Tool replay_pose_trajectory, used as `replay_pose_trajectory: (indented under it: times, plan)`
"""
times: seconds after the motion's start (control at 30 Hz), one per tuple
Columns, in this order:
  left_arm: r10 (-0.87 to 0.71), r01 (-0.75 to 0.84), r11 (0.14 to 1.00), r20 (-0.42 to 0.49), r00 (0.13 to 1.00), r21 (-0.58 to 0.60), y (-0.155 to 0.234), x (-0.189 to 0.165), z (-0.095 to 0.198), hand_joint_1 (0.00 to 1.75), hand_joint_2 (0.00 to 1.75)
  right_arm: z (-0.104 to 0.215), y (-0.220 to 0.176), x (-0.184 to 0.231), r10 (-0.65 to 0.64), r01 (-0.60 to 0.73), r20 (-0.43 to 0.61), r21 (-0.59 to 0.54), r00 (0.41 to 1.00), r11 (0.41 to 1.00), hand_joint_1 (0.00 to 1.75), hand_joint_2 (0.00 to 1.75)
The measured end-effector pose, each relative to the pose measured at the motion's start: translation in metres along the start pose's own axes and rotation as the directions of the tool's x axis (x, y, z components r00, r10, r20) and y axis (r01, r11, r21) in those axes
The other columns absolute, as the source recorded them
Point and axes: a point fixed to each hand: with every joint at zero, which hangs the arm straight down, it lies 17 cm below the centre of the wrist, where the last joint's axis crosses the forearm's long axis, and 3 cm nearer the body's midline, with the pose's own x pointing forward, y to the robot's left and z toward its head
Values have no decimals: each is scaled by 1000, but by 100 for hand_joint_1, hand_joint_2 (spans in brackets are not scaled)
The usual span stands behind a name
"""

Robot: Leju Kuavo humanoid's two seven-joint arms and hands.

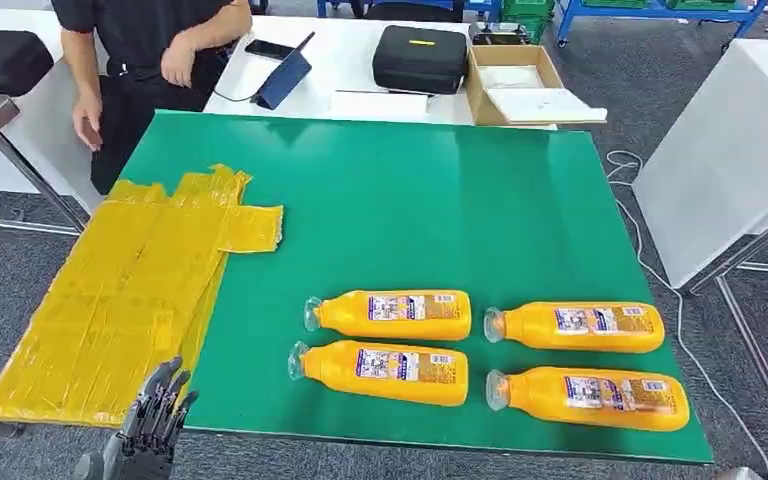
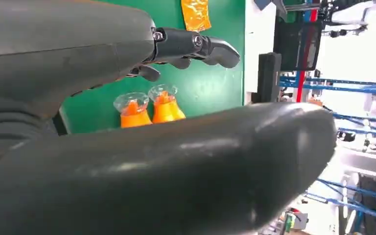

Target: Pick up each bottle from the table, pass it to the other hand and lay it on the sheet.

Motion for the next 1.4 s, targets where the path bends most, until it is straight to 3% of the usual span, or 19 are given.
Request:
replay_pose_trajectory:
  times: [0.2,0.43,1.07,1.4]
  plan:
    - [21,-21,999,-2,1000,25,5,0,0,0,0,-32,50,10,-9,4,35,118,999,993,0,175]
    - [32,-32,999,-11,999,21,6,0,0,0,0,-33,101,14,40,-53,50,288,998,956,0,175]
    - [44,-44,999,-5,999,21,8,2,-6,0,0,-34,125,14,159,-183,95,368,983,912,0,175]
    - [49,-48,998,-13,999,30,10,1,-11,0,0,-45,120,4,324,-340,104,353,940,872,0,175]
